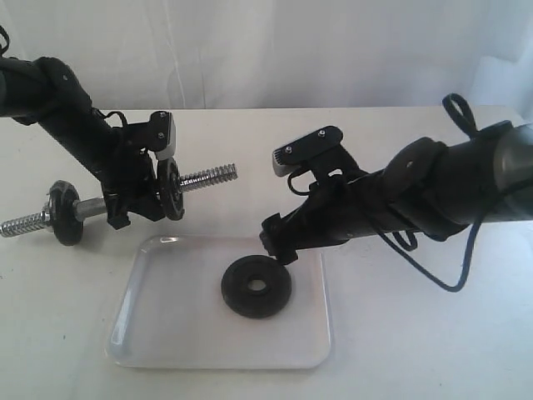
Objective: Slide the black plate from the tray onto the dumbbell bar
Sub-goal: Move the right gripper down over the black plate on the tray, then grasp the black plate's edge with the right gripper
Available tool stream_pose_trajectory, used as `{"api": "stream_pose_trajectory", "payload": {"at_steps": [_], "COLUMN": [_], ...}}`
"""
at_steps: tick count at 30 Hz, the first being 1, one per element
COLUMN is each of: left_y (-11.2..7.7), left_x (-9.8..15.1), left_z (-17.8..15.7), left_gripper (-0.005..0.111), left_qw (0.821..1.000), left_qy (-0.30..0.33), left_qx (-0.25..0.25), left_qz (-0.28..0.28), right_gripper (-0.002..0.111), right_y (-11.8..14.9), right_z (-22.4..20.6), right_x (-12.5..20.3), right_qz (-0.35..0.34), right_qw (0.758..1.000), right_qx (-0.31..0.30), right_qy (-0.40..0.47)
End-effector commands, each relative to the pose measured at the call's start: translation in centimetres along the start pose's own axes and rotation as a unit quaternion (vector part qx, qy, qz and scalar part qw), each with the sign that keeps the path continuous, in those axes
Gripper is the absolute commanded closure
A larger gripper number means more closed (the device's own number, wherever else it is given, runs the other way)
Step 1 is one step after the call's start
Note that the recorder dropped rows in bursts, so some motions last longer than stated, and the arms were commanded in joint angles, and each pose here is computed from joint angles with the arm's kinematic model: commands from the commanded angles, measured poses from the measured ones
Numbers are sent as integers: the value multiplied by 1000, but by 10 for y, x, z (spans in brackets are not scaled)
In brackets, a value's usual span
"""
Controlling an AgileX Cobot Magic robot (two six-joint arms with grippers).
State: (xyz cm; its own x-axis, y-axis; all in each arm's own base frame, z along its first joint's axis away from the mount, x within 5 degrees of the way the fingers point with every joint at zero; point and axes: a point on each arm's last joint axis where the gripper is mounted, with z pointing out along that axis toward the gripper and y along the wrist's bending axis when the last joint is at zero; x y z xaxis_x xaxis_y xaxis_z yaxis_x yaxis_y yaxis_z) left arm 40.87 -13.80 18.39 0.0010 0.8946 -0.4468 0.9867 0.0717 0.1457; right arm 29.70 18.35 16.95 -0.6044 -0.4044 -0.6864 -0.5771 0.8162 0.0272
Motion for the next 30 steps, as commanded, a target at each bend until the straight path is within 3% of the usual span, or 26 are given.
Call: {"api": "stream_pose_trajectory", "payload": {"at_steps": [1, 11, 20, 30], "left_y": [1, 0, 0, 0], "left_x": [-17, -17, -16, -16], "left_z": [-27, -27, -27, -27], "left_gripper": [107, 107, 107, 107], "left_qw": [999, 999, 999, 999], "left_qy": [-39, -36, -33, -33], "left_qx": [-23, -21, -20, -19], "left_qz": [-8, -6, -4, -4], "right_gripper": [6, 6, 6, 6], "right_y": [15, 36, 46, 51], "right_z": [4, 21, 26, 37], "right_x": [-3, 4, 10, 22], "right_qz": [9, 3, 69, 51], "right_qw": [1000, 999, 995, 993], "right_qx": [-12, -34, -54, -67], "right_qy": [-2, 20, 44, 77]}}
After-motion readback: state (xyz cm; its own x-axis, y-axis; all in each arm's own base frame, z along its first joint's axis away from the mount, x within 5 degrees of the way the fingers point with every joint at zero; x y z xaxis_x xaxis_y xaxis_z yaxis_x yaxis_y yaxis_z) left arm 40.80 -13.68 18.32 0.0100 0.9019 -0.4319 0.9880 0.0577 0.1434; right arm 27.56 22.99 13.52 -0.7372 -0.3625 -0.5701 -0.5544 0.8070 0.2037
